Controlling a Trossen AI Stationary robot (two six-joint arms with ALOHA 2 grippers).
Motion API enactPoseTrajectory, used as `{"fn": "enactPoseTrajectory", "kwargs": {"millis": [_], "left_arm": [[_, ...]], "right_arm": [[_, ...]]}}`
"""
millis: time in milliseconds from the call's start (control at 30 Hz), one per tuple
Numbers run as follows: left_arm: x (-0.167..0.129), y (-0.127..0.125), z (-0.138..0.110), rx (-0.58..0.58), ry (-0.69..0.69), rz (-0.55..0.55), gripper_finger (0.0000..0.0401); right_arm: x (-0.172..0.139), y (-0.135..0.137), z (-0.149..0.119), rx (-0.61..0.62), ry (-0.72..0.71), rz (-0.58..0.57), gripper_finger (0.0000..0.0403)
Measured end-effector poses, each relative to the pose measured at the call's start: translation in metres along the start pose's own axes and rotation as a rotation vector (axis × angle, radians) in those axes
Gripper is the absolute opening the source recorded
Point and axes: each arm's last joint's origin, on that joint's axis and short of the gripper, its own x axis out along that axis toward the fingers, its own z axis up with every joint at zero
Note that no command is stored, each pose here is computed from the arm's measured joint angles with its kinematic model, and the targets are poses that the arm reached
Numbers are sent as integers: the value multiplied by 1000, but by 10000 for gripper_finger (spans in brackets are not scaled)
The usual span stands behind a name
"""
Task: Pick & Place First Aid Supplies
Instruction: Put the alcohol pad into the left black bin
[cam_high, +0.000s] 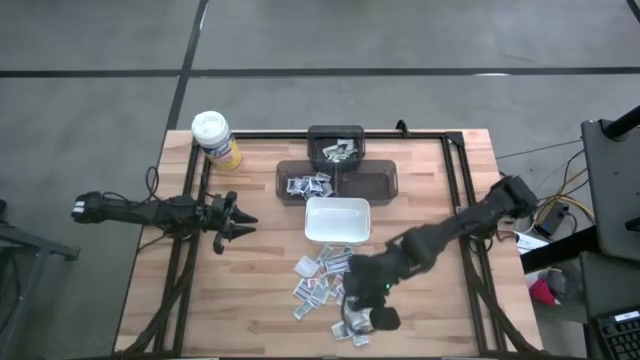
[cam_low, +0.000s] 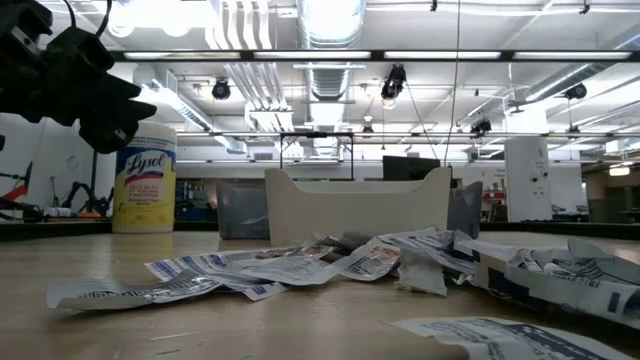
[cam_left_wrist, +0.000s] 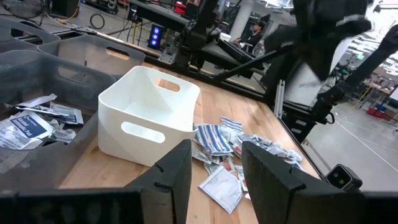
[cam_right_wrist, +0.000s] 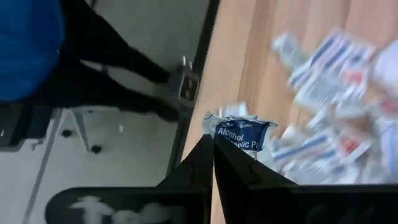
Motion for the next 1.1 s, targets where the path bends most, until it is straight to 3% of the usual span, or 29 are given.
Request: {"fn": "enactPoseTrajectory", "kwargs": {"millis": [300,700,933,1100], "left_arm": [[0,0,0,-12,-1,-1,136],[0,0,0,-12,-1,-1,136],[0,0,0,-12,-1,-1,136],[0,0,0,8,-1,0,136]], "right_arm": [[-49,-19,25,-182,-202,99,8],[-90,-53,55,-419,-445,250,8],[-114,-88,70,-485,-596,150,8],[-132,-122,75,-451,-670,-117,8]]}}
